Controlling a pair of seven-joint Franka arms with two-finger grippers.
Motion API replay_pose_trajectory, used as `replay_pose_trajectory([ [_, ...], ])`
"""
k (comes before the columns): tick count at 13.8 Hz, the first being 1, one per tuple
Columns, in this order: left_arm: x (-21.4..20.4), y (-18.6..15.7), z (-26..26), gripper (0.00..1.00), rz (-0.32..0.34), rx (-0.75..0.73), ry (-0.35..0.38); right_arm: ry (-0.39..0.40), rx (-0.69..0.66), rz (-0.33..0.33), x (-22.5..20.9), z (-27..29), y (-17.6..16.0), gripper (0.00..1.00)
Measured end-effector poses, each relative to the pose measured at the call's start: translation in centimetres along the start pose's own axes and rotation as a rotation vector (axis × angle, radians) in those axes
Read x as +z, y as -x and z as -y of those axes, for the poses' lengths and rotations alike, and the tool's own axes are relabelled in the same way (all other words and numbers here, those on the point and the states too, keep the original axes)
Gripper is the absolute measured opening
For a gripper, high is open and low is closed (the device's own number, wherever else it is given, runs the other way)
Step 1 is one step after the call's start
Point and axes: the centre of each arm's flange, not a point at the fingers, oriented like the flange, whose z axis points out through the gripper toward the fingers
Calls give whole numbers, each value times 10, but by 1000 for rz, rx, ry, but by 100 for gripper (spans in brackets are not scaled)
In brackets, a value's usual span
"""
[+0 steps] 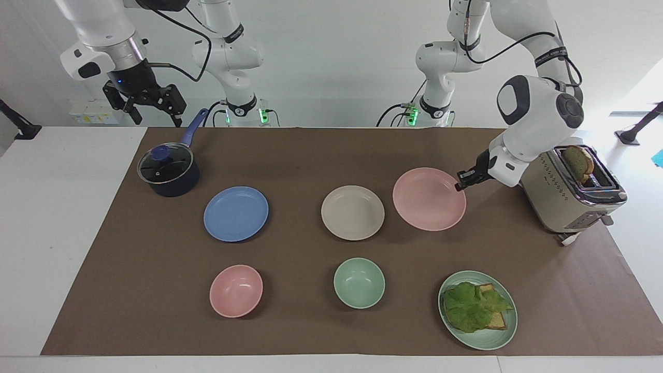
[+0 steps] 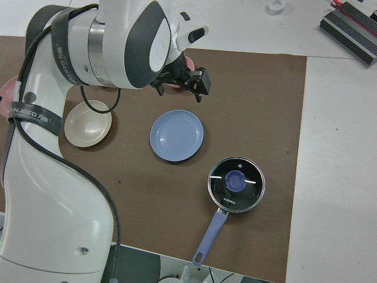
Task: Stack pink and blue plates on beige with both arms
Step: 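Grasp the pink plate rim and carry it onto the beige plate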
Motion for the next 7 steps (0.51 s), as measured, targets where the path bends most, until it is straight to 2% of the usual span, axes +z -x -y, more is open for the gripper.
replay_pose_trajectory([
  [3,17,18,-44,4,-12,-24,38,0,0,0,0,0,0,100],
  [7,61,43,-88,4,-19,-59,65,0,0,0,0,0,0,100],
])
